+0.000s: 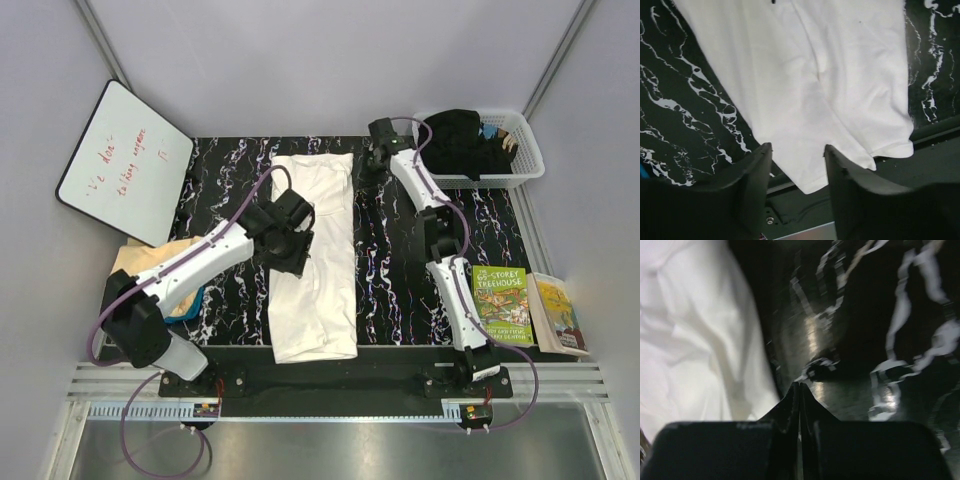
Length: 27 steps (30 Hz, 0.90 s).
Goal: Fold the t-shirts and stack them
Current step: Rotate the tshirt 90 degrees
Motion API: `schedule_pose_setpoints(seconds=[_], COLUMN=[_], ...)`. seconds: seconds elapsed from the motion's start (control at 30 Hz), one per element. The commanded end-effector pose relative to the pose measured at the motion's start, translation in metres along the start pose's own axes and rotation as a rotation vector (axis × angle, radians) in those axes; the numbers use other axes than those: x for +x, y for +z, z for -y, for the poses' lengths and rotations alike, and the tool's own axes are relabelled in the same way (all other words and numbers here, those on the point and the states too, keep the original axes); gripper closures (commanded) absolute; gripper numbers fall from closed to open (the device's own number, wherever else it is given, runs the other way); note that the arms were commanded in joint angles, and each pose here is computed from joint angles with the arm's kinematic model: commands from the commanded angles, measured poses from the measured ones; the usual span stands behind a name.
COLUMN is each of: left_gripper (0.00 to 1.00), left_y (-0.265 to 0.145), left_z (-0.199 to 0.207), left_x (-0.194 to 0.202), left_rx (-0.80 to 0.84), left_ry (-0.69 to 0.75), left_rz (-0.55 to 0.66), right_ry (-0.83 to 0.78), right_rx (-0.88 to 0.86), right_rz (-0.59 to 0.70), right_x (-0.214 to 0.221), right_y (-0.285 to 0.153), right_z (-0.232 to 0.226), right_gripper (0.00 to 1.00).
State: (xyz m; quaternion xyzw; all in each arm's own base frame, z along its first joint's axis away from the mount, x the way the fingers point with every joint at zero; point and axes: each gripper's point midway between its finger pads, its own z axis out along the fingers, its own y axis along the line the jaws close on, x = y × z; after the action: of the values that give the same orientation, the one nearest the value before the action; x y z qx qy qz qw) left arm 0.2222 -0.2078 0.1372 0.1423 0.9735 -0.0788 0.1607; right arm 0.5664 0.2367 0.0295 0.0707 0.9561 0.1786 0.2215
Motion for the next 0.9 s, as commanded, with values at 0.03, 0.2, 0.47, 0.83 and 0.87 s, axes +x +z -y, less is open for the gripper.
schedule_pose_setpoints(seconds=[0.03,0.2,0.47,0.83,0.87], left_gripper=[0.28,0.27,0.4,0.45,0.44], left_y=[-0.012,-0.005,0.01,0.042,0.046], left_z=[0.059,0.097,0.122,0.107,0.107], left_x=[-0.002,0.016,0.073,0.127,0.128], left_rx=[0.159,0.183,0.197,0.119,0.113], left_ry=[0.14,0.299,0.436,0.427,0.423], left_rz=[0.065,0.029,-0.113,-0.261,-0.263], right_ry=[0.106,0.026,-0.038,-0.027,-0.029], right_rx=[-0.009,-0.209,-0.24,-0.203,-0.213], right_rz=[0.155,0.208,0.124,-0.014,-0.007], right_x=[-0.061,-0.085,-0.043,0.062,0.063], right_y=[-0.013,-0.053,-0.136,-0.16,-0.166], right_z=[0.032,-0.011,-0.022,0.017,0.015], right_gripper=[1.0,1.0,0.99,0.98,0.98])
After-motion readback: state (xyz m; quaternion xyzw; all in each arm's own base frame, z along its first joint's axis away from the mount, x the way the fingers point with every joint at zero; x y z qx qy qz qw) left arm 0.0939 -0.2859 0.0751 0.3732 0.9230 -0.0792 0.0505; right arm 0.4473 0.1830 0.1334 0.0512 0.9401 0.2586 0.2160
